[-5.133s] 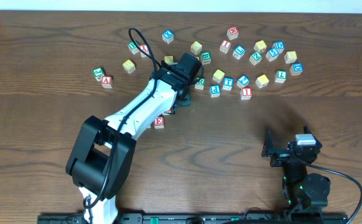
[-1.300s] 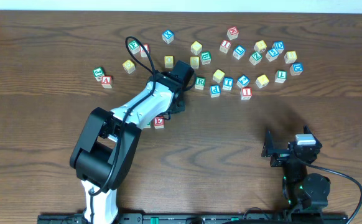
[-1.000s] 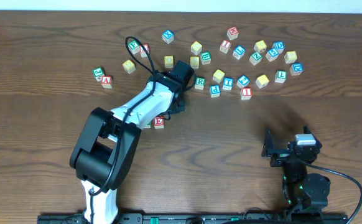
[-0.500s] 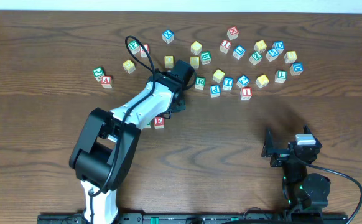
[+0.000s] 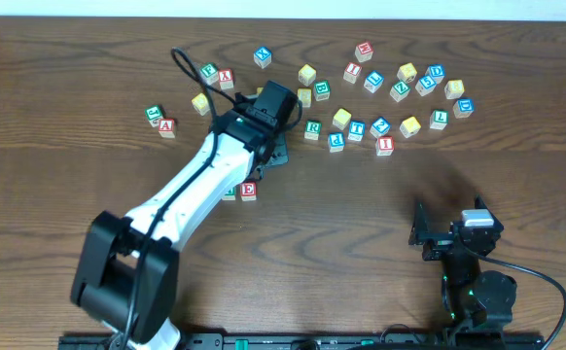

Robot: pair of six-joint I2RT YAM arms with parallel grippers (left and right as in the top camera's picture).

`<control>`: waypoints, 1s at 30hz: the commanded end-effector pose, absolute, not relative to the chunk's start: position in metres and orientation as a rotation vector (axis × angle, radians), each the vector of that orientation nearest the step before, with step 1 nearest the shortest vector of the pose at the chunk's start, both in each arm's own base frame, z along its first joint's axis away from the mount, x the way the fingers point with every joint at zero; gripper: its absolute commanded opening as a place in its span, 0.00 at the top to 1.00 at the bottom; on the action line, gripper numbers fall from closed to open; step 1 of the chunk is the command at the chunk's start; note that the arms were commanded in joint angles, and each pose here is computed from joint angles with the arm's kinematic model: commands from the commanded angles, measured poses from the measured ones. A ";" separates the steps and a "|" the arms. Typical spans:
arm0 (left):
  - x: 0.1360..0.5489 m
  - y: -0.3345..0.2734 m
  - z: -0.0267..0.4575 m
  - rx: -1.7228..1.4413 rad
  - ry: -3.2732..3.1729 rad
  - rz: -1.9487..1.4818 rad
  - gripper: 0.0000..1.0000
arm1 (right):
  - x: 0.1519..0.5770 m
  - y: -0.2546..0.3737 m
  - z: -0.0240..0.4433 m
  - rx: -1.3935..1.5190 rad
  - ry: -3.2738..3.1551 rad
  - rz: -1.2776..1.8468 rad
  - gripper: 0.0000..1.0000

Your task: Spell out NEURIPS

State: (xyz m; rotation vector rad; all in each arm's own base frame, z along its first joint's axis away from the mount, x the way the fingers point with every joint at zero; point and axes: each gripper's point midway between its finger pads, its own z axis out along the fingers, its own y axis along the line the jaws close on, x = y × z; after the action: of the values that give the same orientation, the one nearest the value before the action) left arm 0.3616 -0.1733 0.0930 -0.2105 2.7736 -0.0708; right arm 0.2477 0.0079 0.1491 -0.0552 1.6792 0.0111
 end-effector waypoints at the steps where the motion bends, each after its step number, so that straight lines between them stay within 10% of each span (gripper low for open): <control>1: 0.345 -0.181 0.105 -0.162 2.802 -0.124 0.75 | 0.248 0.007 0.148 -0.038 1.682 0.021 0.01; 30: 0.301 -0.218 0.066 0.057 2.744 -0.008 0.75 | 0.248 0.007 0.148 -0.038 1.682 0.021 0.01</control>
State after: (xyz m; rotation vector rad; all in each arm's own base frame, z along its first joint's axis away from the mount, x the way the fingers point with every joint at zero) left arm 0.2993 -0.2244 0.0659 0.0903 2.7645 -0.0284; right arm 0.2477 0.0079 0.1492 -0.0552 1.6788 0.0111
